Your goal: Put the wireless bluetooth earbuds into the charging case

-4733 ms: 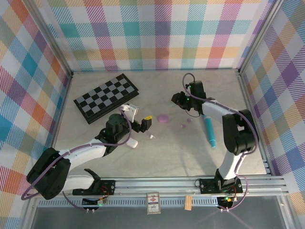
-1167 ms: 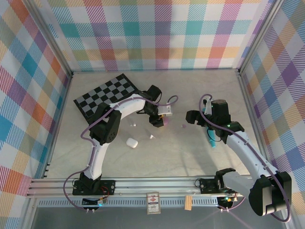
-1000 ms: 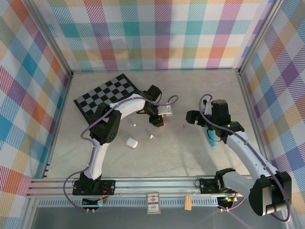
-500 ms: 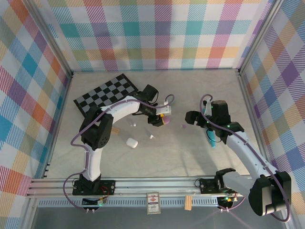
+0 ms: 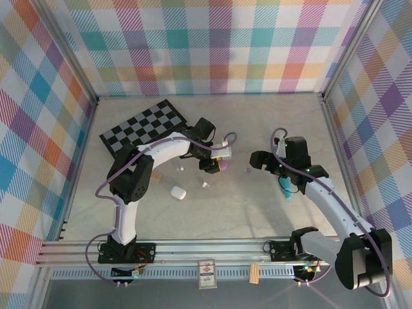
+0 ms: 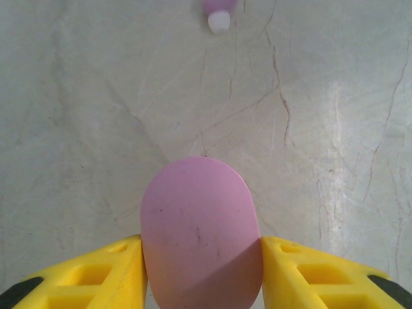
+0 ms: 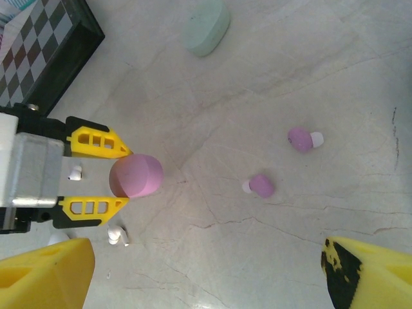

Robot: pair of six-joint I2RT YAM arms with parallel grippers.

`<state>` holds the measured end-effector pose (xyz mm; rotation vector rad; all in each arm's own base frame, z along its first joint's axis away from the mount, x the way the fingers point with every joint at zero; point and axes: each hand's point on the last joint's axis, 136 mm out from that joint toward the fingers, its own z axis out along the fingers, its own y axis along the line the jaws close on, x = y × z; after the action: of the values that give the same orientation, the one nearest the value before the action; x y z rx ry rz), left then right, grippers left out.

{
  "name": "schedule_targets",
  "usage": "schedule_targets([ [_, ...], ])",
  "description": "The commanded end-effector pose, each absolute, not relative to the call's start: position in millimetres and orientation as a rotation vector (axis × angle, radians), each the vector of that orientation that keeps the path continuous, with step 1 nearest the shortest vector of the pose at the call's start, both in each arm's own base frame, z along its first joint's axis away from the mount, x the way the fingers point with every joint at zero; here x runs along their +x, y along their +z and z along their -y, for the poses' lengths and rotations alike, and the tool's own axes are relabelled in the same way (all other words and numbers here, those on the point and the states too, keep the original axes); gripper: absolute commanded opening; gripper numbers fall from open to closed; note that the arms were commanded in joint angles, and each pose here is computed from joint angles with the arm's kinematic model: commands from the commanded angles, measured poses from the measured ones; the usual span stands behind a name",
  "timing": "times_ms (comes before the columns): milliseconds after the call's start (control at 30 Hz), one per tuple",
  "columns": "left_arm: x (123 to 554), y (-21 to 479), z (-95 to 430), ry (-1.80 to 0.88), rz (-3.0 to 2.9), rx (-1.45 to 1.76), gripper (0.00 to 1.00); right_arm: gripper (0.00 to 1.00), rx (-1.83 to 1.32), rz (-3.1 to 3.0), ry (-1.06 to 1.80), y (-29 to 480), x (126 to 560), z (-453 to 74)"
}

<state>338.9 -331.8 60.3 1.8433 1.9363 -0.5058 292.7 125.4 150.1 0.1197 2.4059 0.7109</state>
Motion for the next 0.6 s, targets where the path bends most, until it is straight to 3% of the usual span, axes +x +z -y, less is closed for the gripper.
schedule_targets([
  [0,328.1,35.0,323.1,-0.457,-1.999,1.913,0.46,0.91,0.130,-2.408,0.732,146.7,294.2,-126.9],
  [400,327.6,19.6,328.4,-0.502,-2.037,1.900,0.57,0.91,0.130,-2.417,0.718,142.4,294.3,-125.2],
  [567,326.4,22.2,331.6,-0.526,-2.026,1.894,0.44,0.91,0.129,-2.416,0.717,142.9,293.5,-124.5],
])
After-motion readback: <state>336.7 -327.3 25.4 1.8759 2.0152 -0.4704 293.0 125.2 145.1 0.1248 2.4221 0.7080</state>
